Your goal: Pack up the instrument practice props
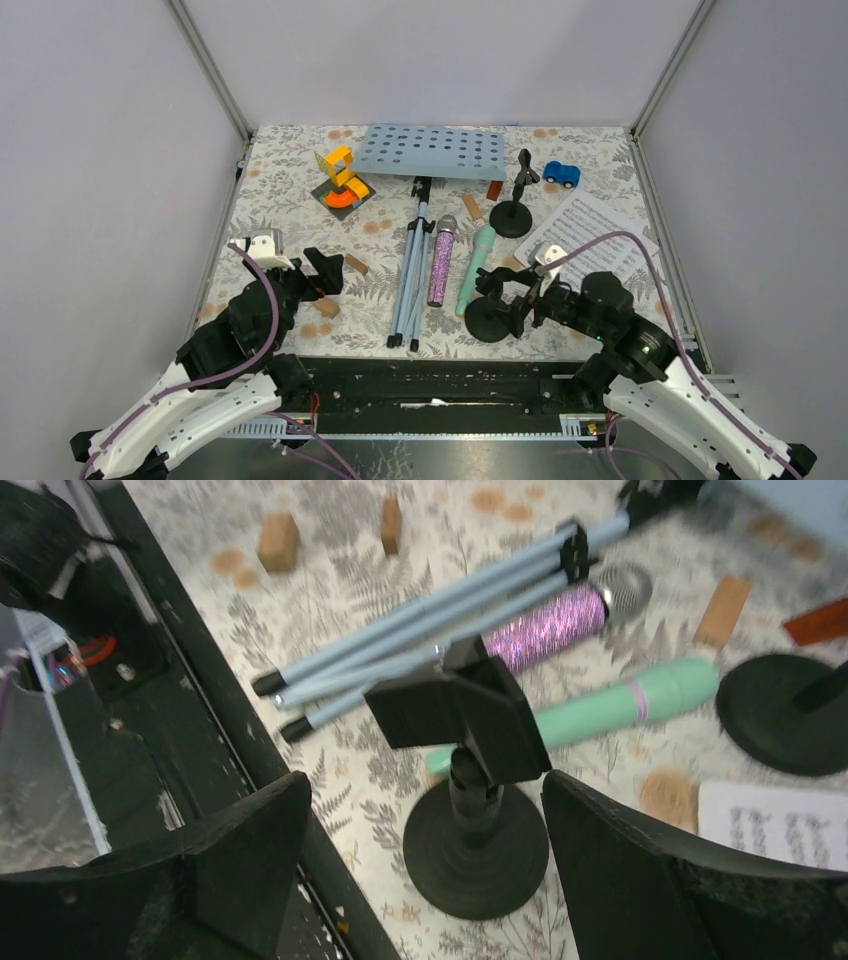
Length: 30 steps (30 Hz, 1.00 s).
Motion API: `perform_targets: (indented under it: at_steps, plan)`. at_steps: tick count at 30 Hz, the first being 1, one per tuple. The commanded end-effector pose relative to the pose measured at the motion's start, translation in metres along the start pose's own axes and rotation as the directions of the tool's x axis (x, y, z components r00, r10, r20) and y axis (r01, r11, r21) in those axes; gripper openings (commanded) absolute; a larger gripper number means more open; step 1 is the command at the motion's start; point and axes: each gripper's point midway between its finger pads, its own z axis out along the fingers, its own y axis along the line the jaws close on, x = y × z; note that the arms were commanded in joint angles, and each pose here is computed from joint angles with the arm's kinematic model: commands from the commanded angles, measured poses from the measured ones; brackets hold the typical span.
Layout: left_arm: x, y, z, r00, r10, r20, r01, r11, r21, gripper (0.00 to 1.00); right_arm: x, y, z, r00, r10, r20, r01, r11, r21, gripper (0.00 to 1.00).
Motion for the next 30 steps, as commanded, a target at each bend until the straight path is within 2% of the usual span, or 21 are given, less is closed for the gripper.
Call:
perform_targets:
  at_steps: [1, 5, 8, 11, 15, 22, 28, 30]
  plan:
    - [-0.004, -0.003, 0.002, 1.0, -0.011, 0.018, 0.01, 1.0, 0.005, 0.99, 0.02, -0.008, 0.016, 0.999, 0.019, -0.046, -0.018, 1.0, 0.025, 0.92]
    - [-0.004, -0.002, 0.002, 1.0, -0.014, 0.019, 0.014, 1.0, 0.002, 0.99, 0.039, -0.016, 0.031, 0.999, 0.017, -0.034, -0.015, 0.999, 0.047, 0.87]
    - [-0.004, -0.003, 0.002, 1.0, -0.014, 0.018, 0.014, 1.0, 0.002, 0.99, 0.04, -0.021, 0.04, 0.999, 0.001, 0.039, -0.003, 0.998, 0.061, 0.79]
    - [-0.004, -0.003, 0.003, 1.0, -0.012, 0.016, 0.012, 1.0, -0.001, 0.99, 0.038, -0.021, 0.046, 0.993, 0.027, 0.117, -0.034, 0.998, 0.06, 0.66]
    - [-0.004, -0.002, 0.003, 1.0, -0.008, 0.015, 0.008, 1.0, -0.004, 0.99, 0.037, -0.024, 0.05, 0.986, 0.012, 0.164, -0.023, 0.998, 0.067, 0.55]
    - [-0.004, -0.001, 0.002, 1.0, -0.011, 0.018, 0.011, 1.0, -0.008, 0.99, 0.044, -0.029, 0.054, 0.986, -0.002, 0.169, -0.013, 0.996, 0.088, 0.34]
    - [-0.003, -0.001, 0.003, 1.0, -0.007, 0.014, 0.007, 1.0, -0.011, 0.99, 0.042, -0.031, 0.053, 0.985, -0.006, 0.173, -0.012, 0.995, 0.101, 0.02]
    - [-0.003, -0.002, 0.004, 1.0, -0.007, 0.013, 0.007, 1.0, -0.011, 0.99, 0.031, -0.033, 0.05, 0.98, -0.006, 0.197, -0.017, 0.993, 0.115, 0.0]
